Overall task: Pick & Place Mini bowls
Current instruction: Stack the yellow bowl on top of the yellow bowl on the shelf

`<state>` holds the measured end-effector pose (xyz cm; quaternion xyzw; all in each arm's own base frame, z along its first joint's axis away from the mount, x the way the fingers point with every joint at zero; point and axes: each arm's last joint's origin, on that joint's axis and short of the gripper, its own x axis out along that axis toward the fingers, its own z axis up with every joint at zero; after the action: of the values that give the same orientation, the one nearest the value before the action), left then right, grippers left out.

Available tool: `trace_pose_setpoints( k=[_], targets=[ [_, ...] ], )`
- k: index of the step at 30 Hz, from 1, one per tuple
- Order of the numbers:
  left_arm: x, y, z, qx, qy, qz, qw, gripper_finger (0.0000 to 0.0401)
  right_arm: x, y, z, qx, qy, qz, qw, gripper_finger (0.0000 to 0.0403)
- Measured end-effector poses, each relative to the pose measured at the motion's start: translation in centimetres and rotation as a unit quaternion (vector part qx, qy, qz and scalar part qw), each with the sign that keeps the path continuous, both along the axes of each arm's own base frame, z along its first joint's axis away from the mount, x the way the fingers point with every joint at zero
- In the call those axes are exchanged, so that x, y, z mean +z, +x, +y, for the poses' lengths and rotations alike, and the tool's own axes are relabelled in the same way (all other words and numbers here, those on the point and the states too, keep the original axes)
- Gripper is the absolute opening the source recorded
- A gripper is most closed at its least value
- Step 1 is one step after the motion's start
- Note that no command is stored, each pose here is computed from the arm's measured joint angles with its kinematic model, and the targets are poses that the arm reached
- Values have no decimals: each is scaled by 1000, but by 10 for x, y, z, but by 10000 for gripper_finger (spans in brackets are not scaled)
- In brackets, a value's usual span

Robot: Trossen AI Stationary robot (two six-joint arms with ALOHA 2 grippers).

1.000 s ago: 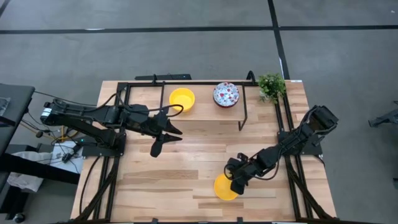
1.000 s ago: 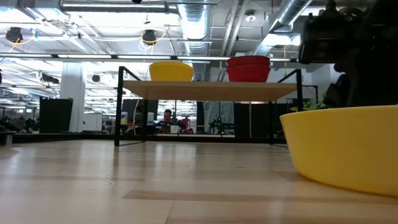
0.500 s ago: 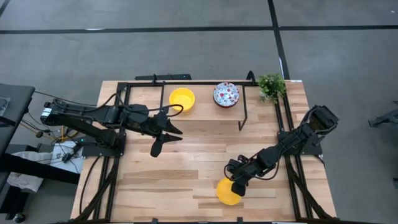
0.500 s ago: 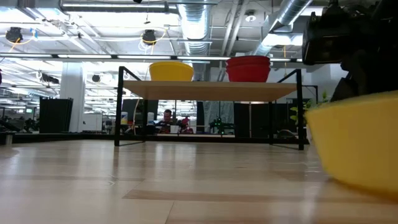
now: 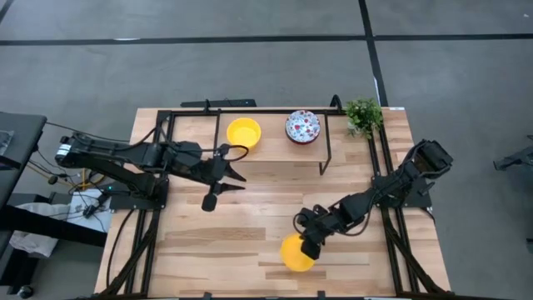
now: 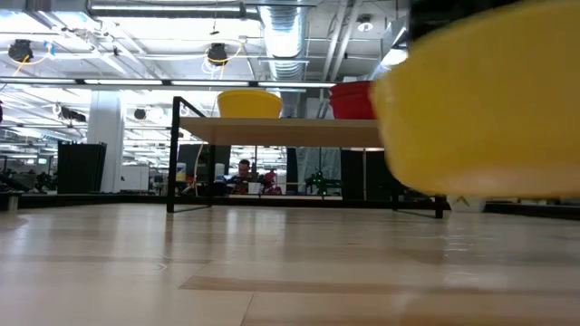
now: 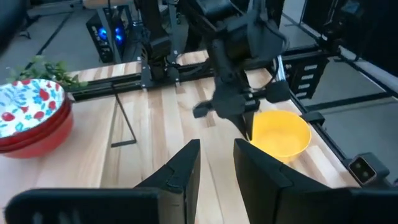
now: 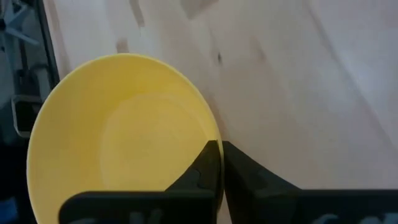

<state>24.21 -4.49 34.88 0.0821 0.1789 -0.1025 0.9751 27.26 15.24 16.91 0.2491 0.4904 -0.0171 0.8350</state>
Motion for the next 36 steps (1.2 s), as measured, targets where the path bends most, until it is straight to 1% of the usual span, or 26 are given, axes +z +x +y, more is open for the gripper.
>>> trace_pose_setpoints(
  k=[3, 8, 12, 15, 18, 24, 27, 33, 36],
  targets=[
    [-3, 2, -1, -8, 14, 7, 1000, 97, 12, 11, -8, -8, -6, -4, 1000, 1],
    [-12, 6, -11, -54, 77, 22, 995, 97, 33, 31, -29, -40, -11, -14, 999, 1],
    [-27, 9, -20, -101, 131, 63, 984, 97, 45, 43, -50, -77, -10, -18, 997, 1],
    [-42, 14, -24, -117, 147, 107, 976, 97, 49, 50, -65, -102, -8, -24, 995, 1],
    [-55, 20, -26, -124, 158, 144, 969, 97, 50, 54, -79, -123, -8, -25, 992, 1],
    [-81, 36, -28, -136, 237, 187, 944, 97, 45, 62, -97, -153, -5, -26, 988, 1],
    [-92, 42, -30, -147, 254, 202, 934, 97, 42, 65, -100, -160, -5, -26, 987, 1],
    [-100, 47, -31, -150, 256, 212, 931, 97, 33, 72, -104, -166, -12, -29, 986, 0],
    [-99, 48, -31, -150, 257, 205, 932, 97, 21, 73, -103, -165, -20, -5, 986, 0]
  ],
)
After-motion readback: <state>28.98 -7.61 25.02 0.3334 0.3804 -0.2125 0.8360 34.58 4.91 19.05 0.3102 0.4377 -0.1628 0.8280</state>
